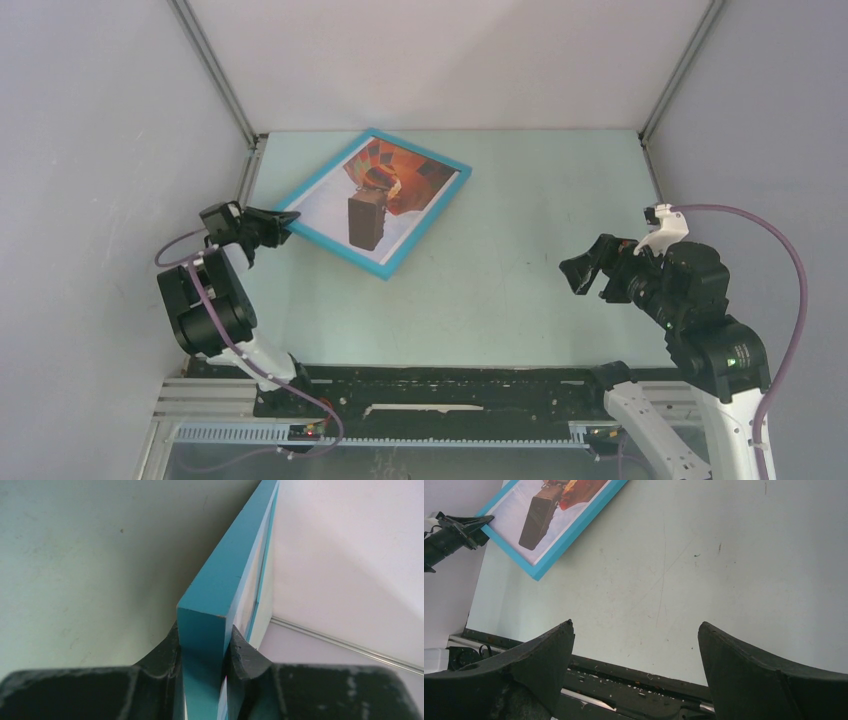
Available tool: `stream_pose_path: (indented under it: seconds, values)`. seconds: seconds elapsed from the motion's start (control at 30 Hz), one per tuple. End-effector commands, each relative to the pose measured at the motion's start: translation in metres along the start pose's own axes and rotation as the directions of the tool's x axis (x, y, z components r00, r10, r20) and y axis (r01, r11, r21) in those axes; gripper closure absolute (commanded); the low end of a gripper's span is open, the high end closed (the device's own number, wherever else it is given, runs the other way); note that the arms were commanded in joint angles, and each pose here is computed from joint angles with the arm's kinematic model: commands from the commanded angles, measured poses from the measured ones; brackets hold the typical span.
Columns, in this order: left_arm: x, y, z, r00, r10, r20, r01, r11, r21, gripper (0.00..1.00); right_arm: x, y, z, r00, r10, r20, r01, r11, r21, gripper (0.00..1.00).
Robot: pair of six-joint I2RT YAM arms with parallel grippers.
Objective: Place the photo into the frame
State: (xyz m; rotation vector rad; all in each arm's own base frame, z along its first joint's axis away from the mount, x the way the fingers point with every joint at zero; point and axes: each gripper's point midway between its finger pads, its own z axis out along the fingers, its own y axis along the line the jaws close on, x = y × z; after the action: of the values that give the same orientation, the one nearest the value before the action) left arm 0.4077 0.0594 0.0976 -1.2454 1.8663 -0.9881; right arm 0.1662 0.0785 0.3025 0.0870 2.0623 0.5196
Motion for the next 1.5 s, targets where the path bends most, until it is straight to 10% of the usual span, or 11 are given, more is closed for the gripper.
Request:
stream_pose_path:
  seconds: [0.0,0.37,0.53,0.83,1.13,1.47]
  values:
    - [-0.041,0.061,-0.003,0.971,0.182,0.153,-0.129,0.944,-0.304,0.89,-0.006,0.004,0.002,1.000,-0.019,0.010,0.019,1.000,-0.020,0.00]
    - [-0.045,0.066,-0.047,0.967,0.162,0.197,-0.042,0.864,-0.503,0.48,-0.013,0.005,0.000,1.000,-0.011,0.016,0.011,1.000,-0.007,0.00]
    - [-0.053,0.047,-0.067,0.952,0.208,0.225,-0.062,0.850,-0.522,0.01,-0.015,0.005,-0.002,1.000,-0.007,0.012,0.007,1.000,0.004,0.00]
    - [0.014,-0.054,-0.076,0.868,0.471,0.160,-0.414,0.862,-0.292,0.01,-0.024,0.002,-0.017,0.998,-0.038,0.047,0.036,0.999,0.035,0.00]
    - [0.172,-0.194,-0.152,0.469,0.847,0.252,-0.883,0.448,0.138,0.00,-0.038,0.004,-0.054,0.976,-0.113,0.185,0.110,0.994,0.028,0.00]
    - [0.197,-0.275,-0.331,0.512,0.584,0.630,-0.847,0.221,0.483,0.00,-0.070,0.018,-0.118,0.902,-0.101,0.420,0.114,0.993,-0.005,0.00]
